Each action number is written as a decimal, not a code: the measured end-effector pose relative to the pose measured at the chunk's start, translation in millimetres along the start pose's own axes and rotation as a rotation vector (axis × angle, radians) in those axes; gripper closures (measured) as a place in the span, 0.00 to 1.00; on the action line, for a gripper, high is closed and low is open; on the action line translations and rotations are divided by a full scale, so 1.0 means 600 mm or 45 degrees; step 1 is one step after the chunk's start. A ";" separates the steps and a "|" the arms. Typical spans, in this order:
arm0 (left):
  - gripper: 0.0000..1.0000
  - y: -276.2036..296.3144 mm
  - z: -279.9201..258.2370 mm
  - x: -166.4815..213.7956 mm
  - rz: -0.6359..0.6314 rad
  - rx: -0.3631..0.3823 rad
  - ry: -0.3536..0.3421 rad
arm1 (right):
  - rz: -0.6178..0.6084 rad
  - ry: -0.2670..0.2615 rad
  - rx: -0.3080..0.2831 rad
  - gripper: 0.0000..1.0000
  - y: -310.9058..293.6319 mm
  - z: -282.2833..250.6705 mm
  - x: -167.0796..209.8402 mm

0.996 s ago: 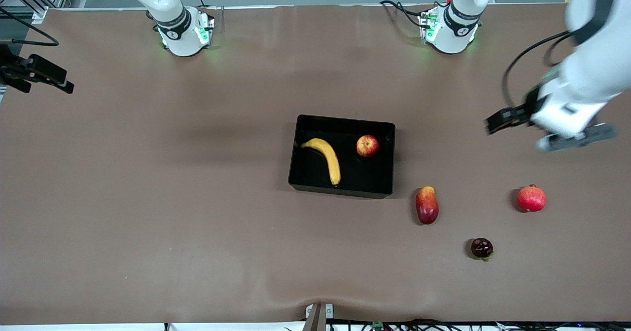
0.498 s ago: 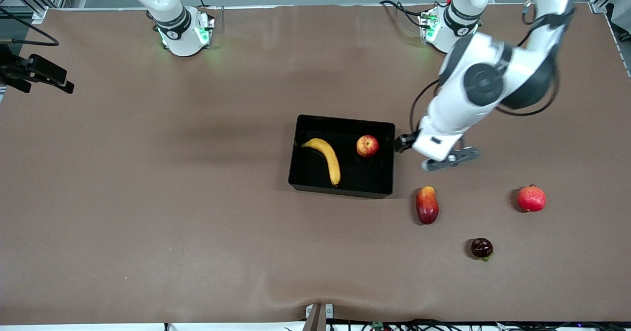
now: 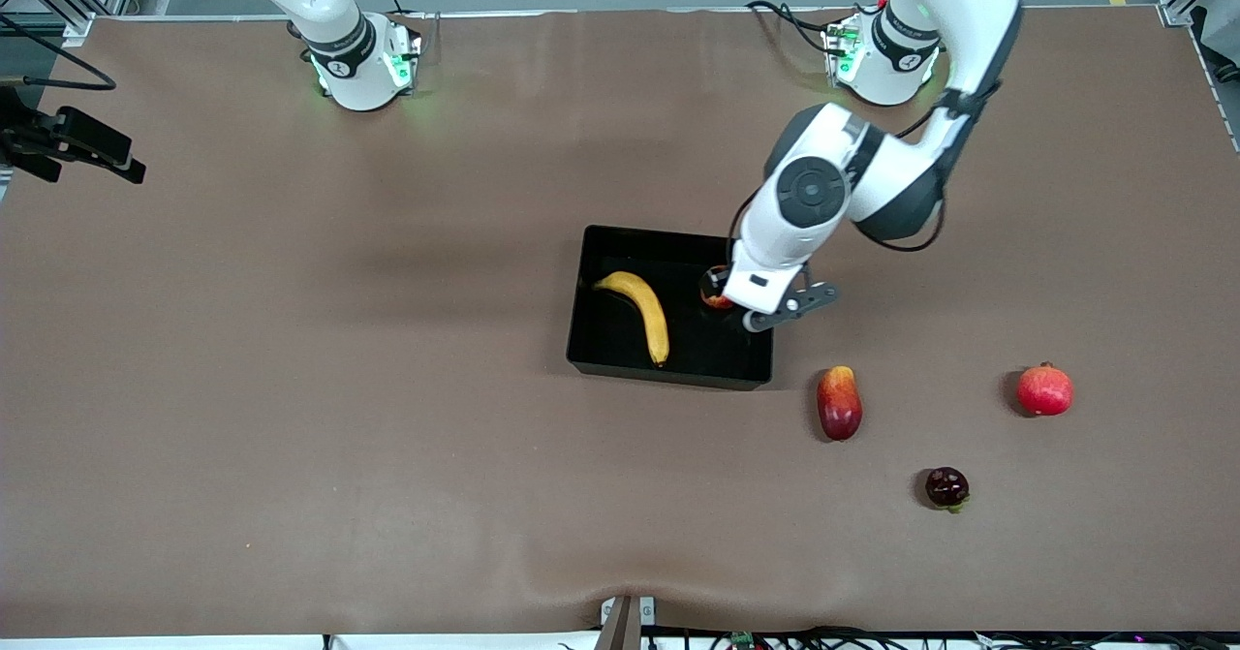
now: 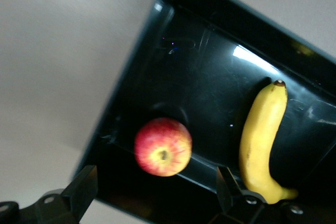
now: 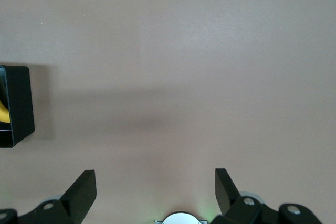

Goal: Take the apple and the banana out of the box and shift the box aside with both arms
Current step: 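Lower the left gripper into the tray onto the red apple, then grasp the red apple with the left gripper and lift it, then carry the apple beside the mango and release it with the left gripper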

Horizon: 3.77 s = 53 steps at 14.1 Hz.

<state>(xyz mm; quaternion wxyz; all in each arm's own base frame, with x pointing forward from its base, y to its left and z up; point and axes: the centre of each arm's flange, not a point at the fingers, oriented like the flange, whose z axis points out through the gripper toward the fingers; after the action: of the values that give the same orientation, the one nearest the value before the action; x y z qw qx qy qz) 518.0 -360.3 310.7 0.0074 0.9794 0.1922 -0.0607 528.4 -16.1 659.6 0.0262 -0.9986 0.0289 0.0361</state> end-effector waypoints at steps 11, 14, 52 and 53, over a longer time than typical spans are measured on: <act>0.00 0.023 0.163 -0.025 -0.021 0.134 -0.004 | 0.000 0.000 0.000 0.00 0.000 0.000 0.000; 0.00 0.019 0.186 -0.024 -0.011 0.163 -0.008 | 0.000 0.000 0.000 0.00 0.000 0.000 0.000; 0.22 -0.530 0.140 0.444 0.072 0.103 -0.044 | 0.001 -0.001 0.000 0.00 0.001 0.000 0.000; 0.22 -0.530 0.140 0.444 0.073 0.103 -0.044 | 0.001 -0.001 0.000 0.00 0.001 0.000 0.000</act>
<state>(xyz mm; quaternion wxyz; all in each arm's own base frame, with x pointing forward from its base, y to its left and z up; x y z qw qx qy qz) 633.2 31.0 197.8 -0.0273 0.9829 0.1611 -0.0852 528.7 -16.5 659.4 0.0262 -0.9986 0.0292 0.0364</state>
